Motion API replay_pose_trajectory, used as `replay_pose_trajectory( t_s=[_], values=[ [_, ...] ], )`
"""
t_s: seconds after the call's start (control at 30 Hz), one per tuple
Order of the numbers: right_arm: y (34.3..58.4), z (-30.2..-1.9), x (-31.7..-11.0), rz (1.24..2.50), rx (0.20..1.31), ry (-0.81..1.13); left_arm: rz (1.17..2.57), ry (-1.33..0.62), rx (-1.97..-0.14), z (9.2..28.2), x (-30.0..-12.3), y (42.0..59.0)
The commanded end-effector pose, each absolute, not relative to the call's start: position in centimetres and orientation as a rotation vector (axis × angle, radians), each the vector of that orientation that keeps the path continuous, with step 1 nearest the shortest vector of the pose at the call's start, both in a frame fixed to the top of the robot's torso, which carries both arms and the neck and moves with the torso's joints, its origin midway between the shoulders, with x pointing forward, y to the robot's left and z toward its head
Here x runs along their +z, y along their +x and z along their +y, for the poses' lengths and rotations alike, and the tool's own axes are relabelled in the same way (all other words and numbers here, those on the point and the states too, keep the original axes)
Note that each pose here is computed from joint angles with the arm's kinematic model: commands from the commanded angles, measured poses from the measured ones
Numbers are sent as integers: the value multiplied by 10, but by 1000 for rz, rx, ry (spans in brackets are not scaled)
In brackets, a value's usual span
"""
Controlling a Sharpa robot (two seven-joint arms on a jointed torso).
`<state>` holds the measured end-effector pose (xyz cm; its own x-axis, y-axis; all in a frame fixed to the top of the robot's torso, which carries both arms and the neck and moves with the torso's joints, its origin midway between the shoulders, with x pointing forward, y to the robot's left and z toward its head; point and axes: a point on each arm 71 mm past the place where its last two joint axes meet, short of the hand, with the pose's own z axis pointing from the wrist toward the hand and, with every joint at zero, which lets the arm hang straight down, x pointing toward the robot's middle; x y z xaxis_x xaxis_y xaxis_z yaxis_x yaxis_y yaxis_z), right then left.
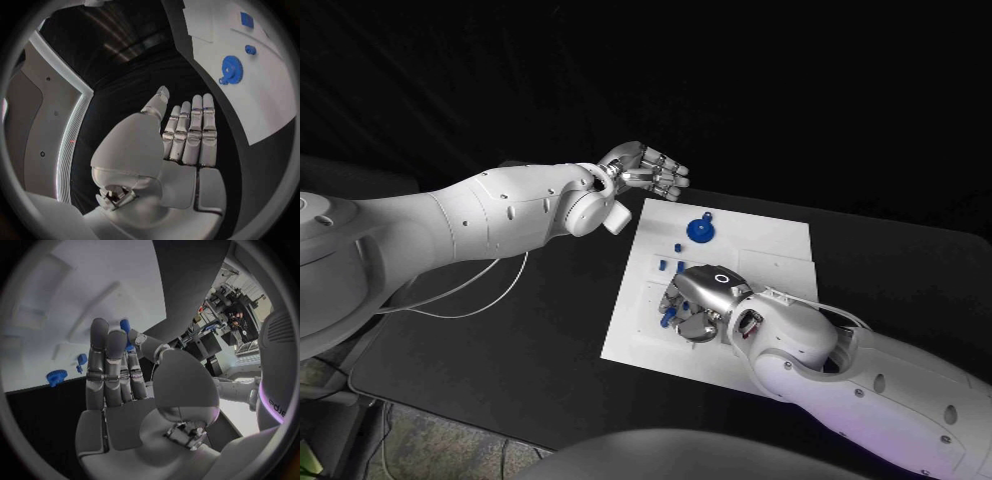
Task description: Assemble the parts on the task board
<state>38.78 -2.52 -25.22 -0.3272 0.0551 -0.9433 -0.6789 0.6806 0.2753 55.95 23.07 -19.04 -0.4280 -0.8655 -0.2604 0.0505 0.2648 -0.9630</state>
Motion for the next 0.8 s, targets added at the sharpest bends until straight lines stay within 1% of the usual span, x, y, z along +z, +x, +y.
replay_pose_trajectory(
  t_s=[0.03,0.8],
  values=[
    [387,-25,-254,1760,790,-522,1652,-762,-1320,229,-190,559],
    [385,-22,-261,1789,765,-552,1655,-764,-1318,230,-190,559]
  ],
)
